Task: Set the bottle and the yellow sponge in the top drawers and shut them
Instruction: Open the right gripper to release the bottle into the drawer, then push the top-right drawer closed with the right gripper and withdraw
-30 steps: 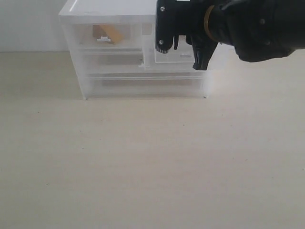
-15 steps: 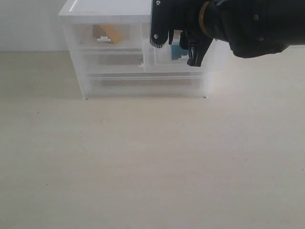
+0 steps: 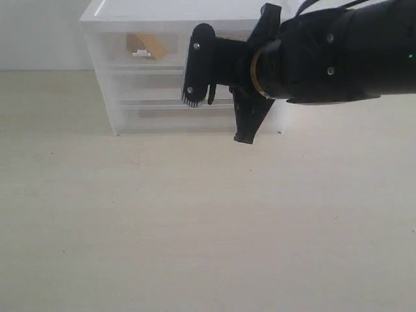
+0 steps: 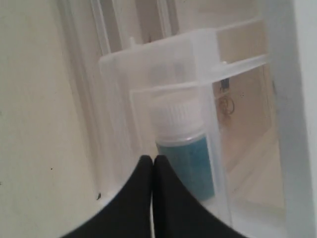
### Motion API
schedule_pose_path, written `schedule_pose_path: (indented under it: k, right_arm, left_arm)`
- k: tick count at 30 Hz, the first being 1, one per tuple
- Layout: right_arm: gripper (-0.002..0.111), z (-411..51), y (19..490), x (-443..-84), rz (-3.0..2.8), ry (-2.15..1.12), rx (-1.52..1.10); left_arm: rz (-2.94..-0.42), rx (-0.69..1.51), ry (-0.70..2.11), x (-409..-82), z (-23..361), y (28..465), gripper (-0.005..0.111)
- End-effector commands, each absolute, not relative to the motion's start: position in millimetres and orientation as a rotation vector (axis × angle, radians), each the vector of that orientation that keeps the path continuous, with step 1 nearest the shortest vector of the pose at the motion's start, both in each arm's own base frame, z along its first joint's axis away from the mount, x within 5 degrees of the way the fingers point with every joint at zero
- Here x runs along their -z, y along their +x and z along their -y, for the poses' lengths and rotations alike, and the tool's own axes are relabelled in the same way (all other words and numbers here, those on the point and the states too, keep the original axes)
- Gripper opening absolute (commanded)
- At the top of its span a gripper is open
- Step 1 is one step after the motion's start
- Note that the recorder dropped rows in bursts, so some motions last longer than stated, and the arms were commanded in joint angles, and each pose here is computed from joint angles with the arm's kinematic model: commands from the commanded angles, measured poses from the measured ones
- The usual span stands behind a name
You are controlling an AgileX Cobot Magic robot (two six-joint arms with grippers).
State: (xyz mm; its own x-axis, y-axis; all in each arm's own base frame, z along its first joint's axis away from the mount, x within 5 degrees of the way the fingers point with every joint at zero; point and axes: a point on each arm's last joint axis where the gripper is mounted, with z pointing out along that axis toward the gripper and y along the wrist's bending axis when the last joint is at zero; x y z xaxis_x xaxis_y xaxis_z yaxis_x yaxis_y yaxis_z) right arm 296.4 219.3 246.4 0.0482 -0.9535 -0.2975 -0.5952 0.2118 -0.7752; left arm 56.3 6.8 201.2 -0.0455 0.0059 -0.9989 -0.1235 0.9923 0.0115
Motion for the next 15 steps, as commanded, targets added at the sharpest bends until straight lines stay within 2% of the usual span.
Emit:
schedule_pose_path:
  k: [1, 10, 15]
  right_arm:
    - [0.000, -218.9, 322.5, -252.6, -1.669, -1.394, 0.572]
    - [0.000, -220.0, 379.2, -263.2, -1.730, -1.167, 0.564]
    - [0.000, -218.2, 390.0, -262.6, -1.856, -0.946, 0.549]
  left_arm:
    - [-1.606, -0.105, -0.095, -201.9, -6.9, 56.0, 0.004]
    - [-1.603, -0.105, -0.095, -202.1, -6.9, 56.0, 0.004]
    - [-1.603, -0.105, -0.095, -202.1, -6.9, 56.0, 0.004]
